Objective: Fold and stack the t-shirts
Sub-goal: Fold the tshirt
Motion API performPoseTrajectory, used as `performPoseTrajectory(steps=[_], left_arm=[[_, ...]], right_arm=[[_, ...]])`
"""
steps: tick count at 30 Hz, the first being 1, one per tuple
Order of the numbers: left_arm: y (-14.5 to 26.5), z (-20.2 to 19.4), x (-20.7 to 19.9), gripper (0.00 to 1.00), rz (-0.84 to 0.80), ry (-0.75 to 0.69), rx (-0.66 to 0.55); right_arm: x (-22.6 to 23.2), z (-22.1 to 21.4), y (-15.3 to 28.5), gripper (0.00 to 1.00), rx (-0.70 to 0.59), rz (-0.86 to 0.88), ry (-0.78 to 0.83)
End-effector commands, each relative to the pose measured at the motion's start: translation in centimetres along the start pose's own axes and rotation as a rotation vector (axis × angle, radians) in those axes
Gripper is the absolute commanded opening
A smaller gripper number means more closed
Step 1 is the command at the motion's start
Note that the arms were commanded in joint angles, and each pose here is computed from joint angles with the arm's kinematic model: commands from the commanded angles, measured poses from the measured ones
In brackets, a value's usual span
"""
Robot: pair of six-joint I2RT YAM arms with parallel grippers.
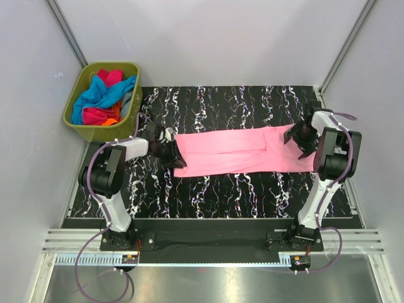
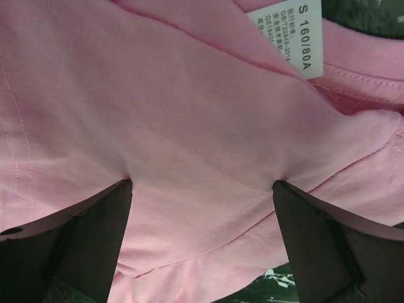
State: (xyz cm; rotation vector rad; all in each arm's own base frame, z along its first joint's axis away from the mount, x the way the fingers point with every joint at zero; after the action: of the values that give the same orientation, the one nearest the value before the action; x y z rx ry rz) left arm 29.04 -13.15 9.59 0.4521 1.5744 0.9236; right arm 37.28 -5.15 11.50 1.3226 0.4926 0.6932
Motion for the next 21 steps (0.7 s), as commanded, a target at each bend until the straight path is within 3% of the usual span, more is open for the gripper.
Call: performPoseTrajectory(steps=[1,8,15,21], left_arm=[[-1.5,-3.5,4.1,0.35,0.173,0.114,0.129],[-0.8,-6.0,4.1,0.35,0.176,0.141,0.170],[-2.3,-10.4,2.4,0.35,0.228,0.094,0.221],[-3.7,-15.2,0.7,0.35,0.210,0.073,0.209]], right_arm=[[0.9,1.7,-2.2,1.00,-0.077,-0.082,0.079],[4.4,5.3,-3.3,1.00,-0.169,-0.110,0.300],[10.7,7.9,-3.2,1.00,-0.284,-0.070,0.506],[16.7,6.0,-2.7,1.00,-0.367,-0.027,0.700]])
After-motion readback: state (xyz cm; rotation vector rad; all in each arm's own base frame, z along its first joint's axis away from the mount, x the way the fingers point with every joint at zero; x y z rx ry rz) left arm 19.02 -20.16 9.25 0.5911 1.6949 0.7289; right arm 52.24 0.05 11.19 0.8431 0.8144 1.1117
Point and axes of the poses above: each gripper's point midway between its finger pads, its own y axis back along the fingers, its own x axis along the line the jaws close on, z = x × y, the point moved 10 cm from there along y, back along the fingers, and after that the axes turned 10 degrees about y, right-handed, at the moved point
